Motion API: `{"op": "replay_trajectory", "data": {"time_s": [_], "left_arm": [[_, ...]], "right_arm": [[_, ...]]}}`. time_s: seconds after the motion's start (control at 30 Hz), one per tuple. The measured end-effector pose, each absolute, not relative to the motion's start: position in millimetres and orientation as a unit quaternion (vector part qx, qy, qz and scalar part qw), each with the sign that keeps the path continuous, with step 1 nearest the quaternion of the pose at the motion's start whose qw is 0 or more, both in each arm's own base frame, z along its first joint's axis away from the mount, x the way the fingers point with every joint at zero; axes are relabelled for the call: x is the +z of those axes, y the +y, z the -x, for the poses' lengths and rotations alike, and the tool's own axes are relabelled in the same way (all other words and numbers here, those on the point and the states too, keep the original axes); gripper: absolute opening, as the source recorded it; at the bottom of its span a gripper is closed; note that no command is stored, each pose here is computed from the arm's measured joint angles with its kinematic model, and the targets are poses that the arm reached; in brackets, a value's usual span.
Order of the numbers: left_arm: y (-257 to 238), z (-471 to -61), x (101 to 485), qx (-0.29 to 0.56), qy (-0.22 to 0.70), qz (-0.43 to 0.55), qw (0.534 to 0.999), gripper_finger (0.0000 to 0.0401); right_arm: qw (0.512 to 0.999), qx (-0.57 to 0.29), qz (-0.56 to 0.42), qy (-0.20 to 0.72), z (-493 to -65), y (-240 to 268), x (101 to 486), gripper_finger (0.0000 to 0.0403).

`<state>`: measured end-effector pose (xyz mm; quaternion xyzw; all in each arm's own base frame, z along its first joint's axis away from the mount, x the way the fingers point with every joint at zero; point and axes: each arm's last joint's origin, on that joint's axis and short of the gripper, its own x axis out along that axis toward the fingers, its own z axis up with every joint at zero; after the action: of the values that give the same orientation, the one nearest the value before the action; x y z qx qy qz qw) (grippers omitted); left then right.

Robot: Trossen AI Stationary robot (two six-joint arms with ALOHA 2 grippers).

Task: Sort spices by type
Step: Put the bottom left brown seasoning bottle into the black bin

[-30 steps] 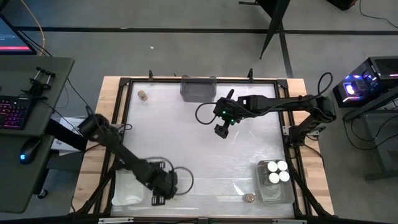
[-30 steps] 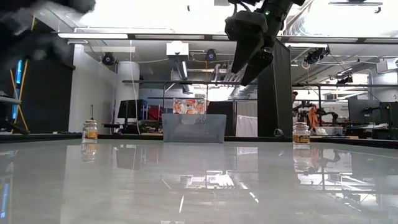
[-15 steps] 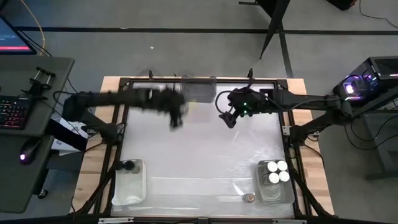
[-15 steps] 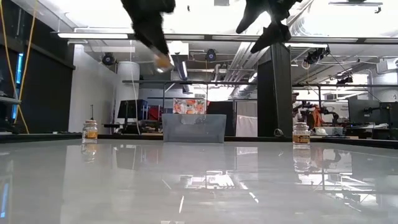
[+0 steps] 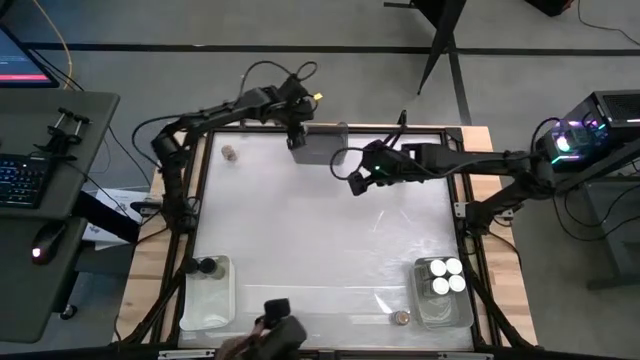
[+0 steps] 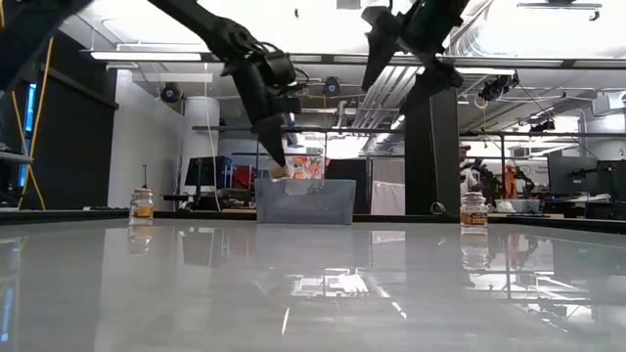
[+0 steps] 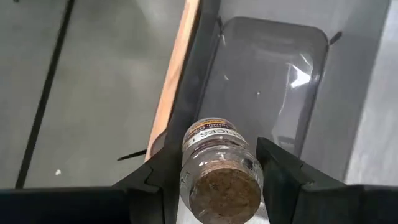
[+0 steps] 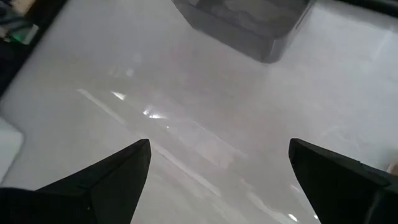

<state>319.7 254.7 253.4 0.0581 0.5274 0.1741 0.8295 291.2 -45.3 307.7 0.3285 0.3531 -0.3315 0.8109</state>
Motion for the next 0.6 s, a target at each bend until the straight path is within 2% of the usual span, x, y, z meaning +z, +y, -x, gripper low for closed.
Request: {"op": "replay_trajectory", "data": {"time_s": [0.33,0.6], "left_arm": [[271,-339,224,0.120,0.582,-0.097,0.798,0.0141],[279,-345,191,0.091,0.617,-0.119,0.772,0.0156]], "right_arm": [[0.788,-0.328,-0.332,0.402,-311,-44,279,0.0378],[0.786,-0.327,-0.327,0.411,-314,-44,274,0.0378]]}}
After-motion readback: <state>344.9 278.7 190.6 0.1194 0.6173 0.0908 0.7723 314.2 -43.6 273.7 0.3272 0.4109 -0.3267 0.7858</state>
